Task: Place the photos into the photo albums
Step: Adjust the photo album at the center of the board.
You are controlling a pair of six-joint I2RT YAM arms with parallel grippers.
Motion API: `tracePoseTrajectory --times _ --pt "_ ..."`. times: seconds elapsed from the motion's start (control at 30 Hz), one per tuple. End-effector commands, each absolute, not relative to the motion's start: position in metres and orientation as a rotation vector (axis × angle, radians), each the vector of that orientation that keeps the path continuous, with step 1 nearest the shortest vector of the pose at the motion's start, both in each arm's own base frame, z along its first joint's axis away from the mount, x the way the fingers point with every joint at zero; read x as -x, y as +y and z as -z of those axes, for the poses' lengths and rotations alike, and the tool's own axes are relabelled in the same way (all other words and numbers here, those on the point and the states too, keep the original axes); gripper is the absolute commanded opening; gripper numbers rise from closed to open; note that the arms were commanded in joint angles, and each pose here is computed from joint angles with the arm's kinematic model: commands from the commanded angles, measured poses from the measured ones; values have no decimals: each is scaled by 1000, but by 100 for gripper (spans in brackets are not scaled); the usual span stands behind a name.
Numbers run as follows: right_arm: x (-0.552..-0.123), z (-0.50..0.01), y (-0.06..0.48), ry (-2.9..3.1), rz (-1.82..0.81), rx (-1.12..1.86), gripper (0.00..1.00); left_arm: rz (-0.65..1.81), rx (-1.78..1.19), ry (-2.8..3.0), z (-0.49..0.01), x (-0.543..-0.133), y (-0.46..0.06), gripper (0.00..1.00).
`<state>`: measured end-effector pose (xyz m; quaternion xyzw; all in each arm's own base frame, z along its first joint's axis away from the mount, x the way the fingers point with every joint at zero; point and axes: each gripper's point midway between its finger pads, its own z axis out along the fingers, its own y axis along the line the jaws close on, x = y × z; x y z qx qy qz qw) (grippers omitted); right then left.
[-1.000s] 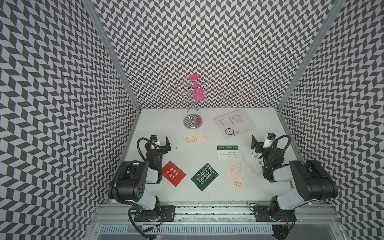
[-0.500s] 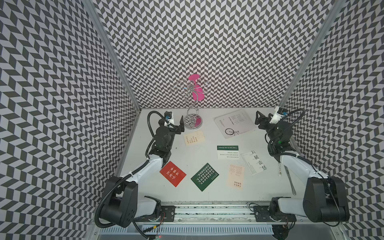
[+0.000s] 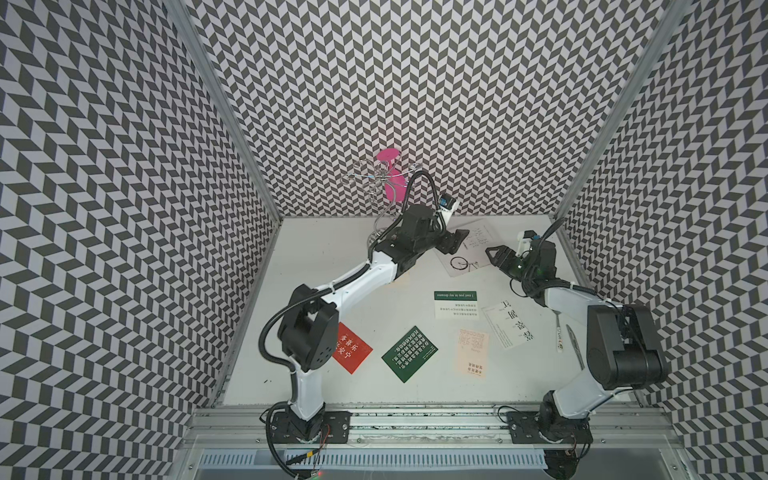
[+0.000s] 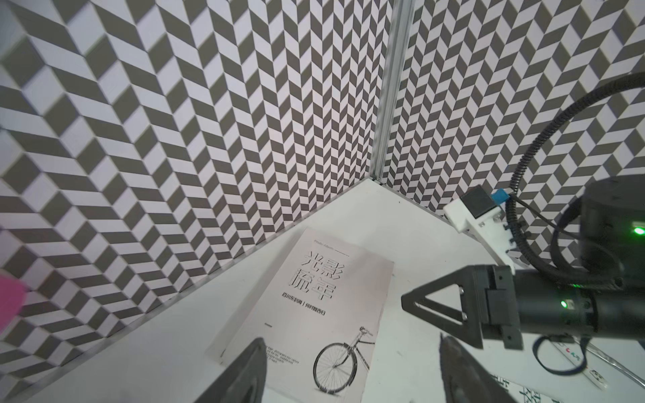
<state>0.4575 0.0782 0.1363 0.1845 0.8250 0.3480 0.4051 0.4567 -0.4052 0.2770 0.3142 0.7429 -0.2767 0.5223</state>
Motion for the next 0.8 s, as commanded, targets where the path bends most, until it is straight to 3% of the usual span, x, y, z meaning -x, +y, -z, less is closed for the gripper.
tracePoseTrajectory --times 0.0,0.33,0.77 --pt "-467 -140 81 2052 -951 -502 62 726 -824 1918 -249 -469 -418 78" --pt "-465 -109 77 2098 -944 -623 67 861 -631 2034 -192 -552 -410 75" --pt "-474 -82 88 2123 -1056 -684 67 875 -520 2044 -141 -585 -406 80"
